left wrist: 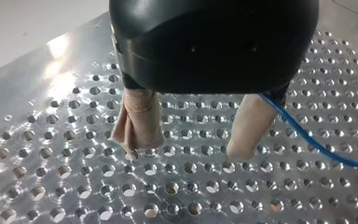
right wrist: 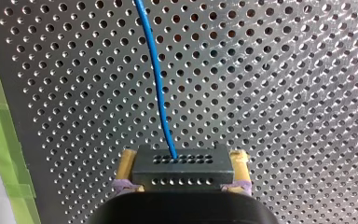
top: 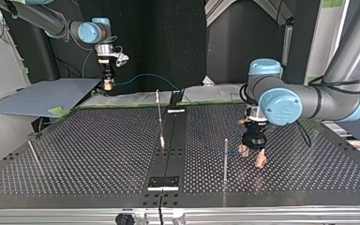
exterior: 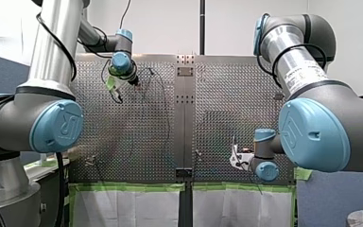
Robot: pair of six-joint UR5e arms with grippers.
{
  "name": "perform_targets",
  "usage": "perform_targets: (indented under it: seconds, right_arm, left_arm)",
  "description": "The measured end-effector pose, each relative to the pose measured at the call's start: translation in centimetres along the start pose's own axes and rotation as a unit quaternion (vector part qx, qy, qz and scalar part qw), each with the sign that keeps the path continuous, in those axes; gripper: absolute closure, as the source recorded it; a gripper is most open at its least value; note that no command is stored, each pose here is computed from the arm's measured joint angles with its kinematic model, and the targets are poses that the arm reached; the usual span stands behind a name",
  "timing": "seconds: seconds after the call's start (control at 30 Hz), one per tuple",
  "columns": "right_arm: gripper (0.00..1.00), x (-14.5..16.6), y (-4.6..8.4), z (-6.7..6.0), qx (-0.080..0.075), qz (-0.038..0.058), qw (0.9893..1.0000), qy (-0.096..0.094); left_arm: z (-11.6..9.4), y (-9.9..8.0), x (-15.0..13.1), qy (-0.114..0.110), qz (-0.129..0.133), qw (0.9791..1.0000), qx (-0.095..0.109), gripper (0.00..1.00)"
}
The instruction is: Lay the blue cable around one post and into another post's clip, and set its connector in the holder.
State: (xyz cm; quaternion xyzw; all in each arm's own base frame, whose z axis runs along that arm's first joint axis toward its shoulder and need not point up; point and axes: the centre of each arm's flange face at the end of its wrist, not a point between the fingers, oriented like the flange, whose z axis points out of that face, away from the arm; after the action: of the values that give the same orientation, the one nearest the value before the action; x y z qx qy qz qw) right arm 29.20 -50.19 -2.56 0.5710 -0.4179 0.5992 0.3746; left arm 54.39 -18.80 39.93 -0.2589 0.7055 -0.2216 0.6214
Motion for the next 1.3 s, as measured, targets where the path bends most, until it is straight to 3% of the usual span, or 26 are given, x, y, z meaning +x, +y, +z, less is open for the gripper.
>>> perform_targets:
  seconds: [0.33, 0.57, 0.73, 1.03, 1.3]
  right_arm:
    - [1.0, 0.0, 0.0, 0.1, 0.0, -0.0002, 1.0, 0.0]
    - [1.0, 0.0, 0.0, 0.1, 0.0, -0.0002, 1.0, -0.001]
    - [1.0, 0.1, 0.0, 0.2, 0.0, -0.0002, 1.0, -0.001]
    - [1.0, 0.1, 0.0, 0.2, 0.001, -0.0015, 1.0, -0.002]
    - [1.0, 0.1, -0.1, 0.2, 0.001, -0.0036, 1.0, -0.002]
  left_arm:
    - [-1.4, -1.0, -0.5, 0.019, -0.04, 0.999, 0.009, 0.0]
    - [-2.0, -1.7, -0.5, 0.036, -0.071, 0.9965, 0.026, 0.0]
    - [-2.5, -1.9, -0.6, 0.044, -0.088, 0.9948, 0.025, 0.0]
    - [-3.6, -2.5, -1.8, 0.043, -0.126, 0.9907, 0.027, 0.0]
    - [-5.0, -3.0, -2.1, 0.054, -0.16, 0.9853, 0.028, 0.0]
